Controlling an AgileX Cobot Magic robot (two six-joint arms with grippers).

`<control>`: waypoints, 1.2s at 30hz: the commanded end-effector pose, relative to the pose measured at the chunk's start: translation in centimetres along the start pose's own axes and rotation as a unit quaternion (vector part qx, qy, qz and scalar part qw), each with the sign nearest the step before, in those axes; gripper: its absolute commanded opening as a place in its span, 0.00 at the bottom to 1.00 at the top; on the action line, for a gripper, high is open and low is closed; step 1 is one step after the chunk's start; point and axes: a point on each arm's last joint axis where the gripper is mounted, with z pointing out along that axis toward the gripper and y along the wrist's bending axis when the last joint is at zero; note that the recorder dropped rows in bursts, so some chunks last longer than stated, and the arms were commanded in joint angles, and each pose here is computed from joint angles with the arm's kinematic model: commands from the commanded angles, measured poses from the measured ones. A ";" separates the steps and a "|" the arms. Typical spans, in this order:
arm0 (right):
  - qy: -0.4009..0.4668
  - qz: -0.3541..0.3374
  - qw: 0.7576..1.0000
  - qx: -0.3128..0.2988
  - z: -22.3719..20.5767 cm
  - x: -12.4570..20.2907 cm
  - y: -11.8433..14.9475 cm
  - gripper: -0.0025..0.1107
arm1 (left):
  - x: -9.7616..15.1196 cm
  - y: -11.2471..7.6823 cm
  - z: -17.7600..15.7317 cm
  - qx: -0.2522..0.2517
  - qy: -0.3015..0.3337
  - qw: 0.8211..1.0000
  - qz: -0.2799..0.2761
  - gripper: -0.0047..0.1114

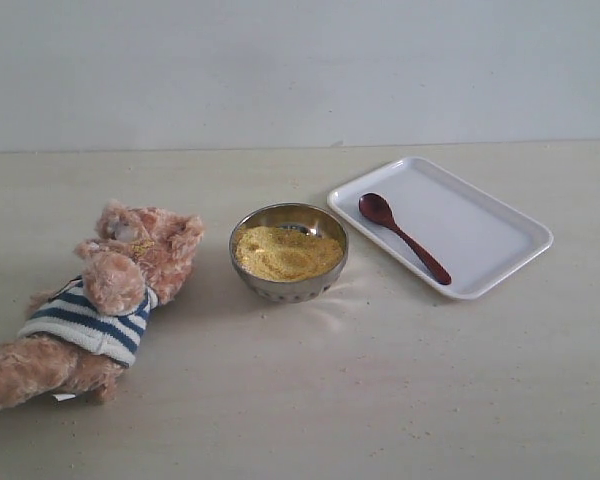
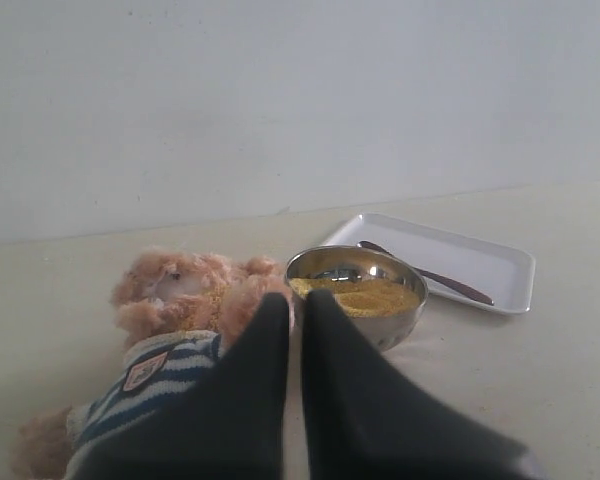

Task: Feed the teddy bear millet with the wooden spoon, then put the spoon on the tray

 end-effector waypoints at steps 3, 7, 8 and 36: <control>-0.015 0.002 1.000 0.016 0.0 -0.1 -0.3 0.02 | 0.1 0.0 0.0 -0.002 0.000 1.000 -0.001 0.08; -0.015 0.065 0.997 0.039 0.0 -0.1 -0.7 0.02 | 0.1 0.0 0.0 -0.002 0.000 1.000 -0.001 0.08; -0.015 0.067 0.997 0.041 0.0 -0.1 -0.7 0.02 | 0.1 0.0 0.0 -0.002 0.000 1.000 -0.001 0.08; -0.015 0.049 0.998 0.035 0.0 -0.1 -0.6 0.02 | 2.1 1.5 -0.4 -0.128 0.109 0.986 0.015 0.08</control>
